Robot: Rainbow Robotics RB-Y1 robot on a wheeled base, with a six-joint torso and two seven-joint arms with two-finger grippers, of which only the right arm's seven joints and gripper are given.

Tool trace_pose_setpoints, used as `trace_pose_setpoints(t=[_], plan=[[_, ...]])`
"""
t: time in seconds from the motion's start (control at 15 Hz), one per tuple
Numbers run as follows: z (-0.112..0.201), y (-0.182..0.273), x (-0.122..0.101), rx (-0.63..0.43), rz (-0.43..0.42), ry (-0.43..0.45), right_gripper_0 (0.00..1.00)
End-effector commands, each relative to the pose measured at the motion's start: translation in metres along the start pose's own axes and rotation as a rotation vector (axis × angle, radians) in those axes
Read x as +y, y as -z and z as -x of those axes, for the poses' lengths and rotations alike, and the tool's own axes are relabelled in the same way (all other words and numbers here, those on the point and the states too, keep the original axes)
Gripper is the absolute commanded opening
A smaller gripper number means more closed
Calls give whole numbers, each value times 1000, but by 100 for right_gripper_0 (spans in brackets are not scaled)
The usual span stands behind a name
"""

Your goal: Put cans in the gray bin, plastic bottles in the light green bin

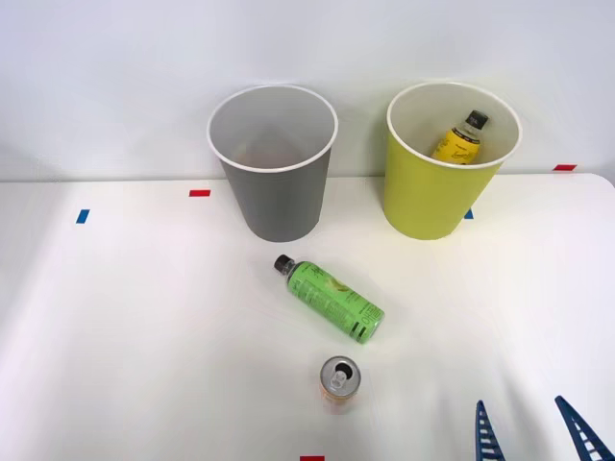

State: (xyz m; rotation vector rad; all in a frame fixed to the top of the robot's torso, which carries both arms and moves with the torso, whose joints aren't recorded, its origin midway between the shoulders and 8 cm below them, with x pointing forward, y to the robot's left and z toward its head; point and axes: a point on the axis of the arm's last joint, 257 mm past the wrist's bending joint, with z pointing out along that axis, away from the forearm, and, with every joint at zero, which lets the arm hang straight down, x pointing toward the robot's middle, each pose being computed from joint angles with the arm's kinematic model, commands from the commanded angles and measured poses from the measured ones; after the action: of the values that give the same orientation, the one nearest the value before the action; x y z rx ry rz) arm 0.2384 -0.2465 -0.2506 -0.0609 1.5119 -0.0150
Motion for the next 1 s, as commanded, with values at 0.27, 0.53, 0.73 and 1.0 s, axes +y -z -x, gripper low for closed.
trace_pose_setpoints(t=[0.27,0.53,0.73,1.0], plan=[[-21,20,-5,25,-13,67,86],[-20,19,-3,24,-12,64,86],[-20,19,-3,24,-12,64,86],[-20,19,-3,24,-12,64,86]])
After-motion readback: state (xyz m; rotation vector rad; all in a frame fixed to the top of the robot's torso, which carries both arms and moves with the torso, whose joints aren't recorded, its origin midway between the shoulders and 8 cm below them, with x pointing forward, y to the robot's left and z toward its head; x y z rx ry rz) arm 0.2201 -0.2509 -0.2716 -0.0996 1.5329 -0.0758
